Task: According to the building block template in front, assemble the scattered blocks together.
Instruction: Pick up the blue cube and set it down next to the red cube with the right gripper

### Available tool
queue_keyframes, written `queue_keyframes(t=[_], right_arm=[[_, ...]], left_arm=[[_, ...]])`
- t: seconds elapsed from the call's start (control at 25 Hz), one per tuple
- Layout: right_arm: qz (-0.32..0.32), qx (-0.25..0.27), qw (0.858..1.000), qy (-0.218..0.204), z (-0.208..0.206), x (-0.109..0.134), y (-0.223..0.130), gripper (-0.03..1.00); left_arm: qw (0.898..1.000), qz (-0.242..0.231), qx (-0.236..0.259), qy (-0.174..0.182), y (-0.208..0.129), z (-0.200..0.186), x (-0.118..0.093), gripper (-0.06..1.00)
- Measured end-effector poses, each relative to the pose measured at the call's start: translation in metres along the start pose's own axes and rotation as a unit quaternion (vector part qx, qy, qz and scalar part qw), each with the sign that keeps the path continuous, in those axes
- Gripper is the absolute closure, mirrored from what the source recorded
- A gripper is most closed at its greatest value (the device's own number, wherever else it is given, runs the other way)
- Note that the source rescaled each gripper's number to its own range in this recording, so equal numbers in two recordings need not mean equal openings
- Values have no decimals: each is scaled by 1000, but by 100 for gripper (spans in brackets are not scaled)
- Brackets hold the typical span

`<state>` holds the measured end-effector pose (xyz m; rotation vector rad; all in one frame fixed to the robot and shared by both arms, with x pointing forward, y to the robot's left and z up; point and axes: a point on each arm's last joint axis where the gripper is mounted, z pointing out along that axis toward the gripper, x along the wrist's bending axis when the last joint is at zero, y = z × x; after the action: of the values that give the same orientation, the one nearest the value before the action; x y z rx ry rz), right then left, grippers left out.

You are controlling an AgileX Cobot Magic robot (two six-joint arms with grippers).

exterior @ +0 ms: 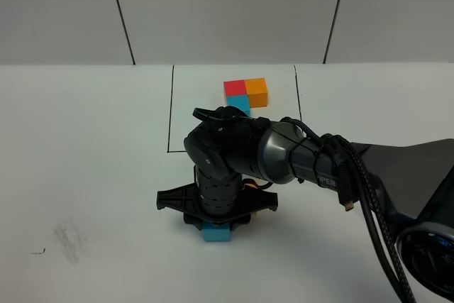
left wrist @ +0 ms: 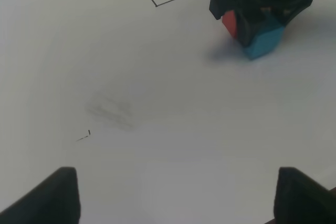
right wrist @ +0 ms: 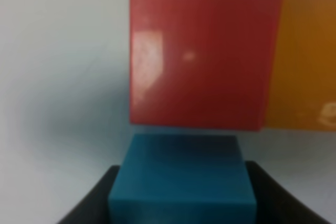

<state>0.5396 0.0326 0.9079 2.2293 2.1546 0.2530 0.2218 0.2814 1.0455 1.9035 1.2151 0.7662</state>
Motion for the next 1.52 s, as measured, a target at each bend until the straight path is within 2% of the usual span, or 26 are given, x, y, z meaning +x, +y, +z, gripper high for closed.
queue_keyframes(t=[1.52], right_arm=[[-1, -14, 1000, 7, 12, 0, 5, 77]], left_arm=[[1000, 1, 1, 2, 0, 0, 0, 9]])
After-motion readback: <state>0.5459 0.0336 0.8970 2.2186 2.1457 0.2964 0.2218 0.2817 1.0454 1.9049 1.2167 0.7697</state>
